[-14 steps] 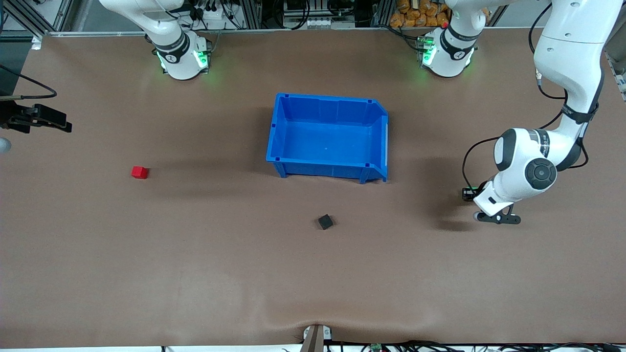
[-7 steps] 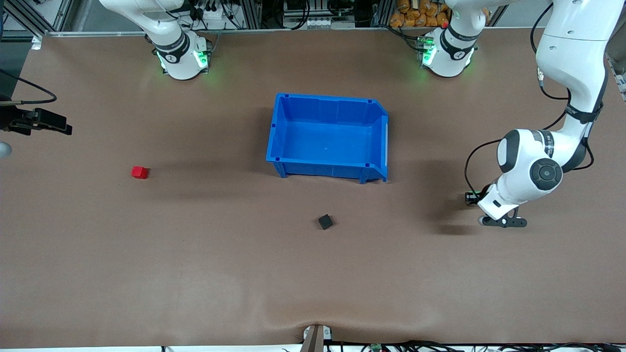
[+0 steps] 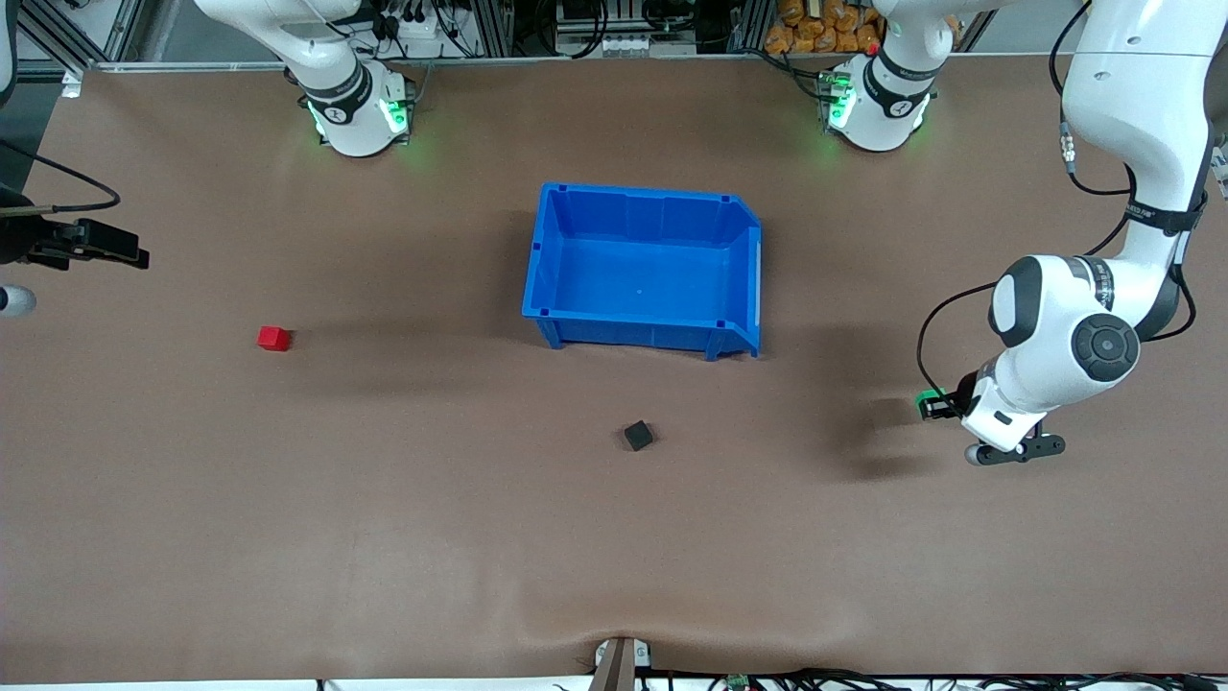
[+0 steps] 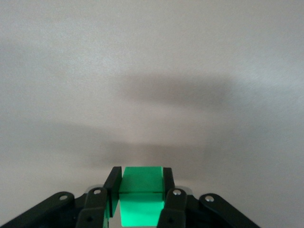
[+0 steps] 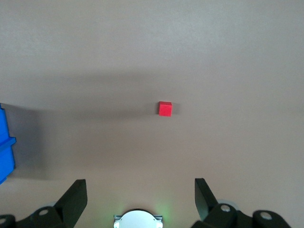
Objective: Attach green and red cubes to black cube
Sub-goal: 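Carry the green cube with the left gripper toward the black cube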
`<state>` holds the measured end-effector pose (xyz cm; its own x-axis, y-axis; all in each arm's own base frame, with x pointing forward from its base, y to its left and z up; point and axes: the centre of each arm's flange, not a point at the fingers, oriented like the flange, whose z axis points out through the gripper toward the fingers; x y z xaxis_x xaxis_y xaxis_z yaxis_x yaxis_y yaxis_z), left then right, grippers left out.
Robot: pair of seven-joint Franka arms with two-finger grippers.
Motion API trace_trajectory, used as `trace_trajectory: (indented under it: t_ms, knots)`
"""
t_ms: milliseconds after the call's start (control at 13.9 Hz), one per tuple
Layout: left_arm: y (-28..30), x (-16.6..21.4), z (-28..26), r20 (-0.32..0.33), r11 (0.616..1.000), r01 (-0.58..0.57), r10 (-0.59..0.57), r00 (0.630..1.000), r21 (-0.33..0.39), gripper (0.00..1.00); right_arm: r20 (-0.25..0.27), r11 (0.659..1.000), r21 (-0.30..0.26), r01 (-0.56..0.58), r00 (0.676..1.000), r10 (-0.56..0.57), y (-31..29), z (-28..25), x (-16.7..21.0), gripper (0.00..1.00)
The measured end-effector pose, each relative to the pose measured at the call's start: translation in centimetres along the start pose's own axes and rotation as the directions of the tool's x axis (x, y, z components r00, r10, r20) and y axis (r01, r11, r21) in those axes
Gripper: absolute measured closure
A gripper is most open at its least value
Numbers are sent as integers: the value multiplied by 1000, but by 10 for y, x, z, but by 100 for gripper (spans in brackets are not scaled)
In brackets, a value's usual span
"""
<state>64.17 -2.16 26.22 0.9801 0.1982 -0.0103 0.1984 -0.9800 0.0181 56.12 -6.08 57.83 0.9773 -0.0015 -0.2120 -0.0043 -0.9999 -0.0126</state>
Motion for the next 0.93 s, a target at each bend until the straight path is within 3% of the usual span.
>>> trace_trajectory:
  t_ms: [431, 934]
  knots:
    - [30, 11, -36, 35, 971, 234, -233, 972, -46, 61, 17, 1000, 19, -23, 1000, 22, 12, 10, 6, 0]
    - [119, 5, -21, 69, 868, 494, -490, 869, -54, 61, 38, 999, 19, -34, 999, 33, 18, 24, 15, 0]
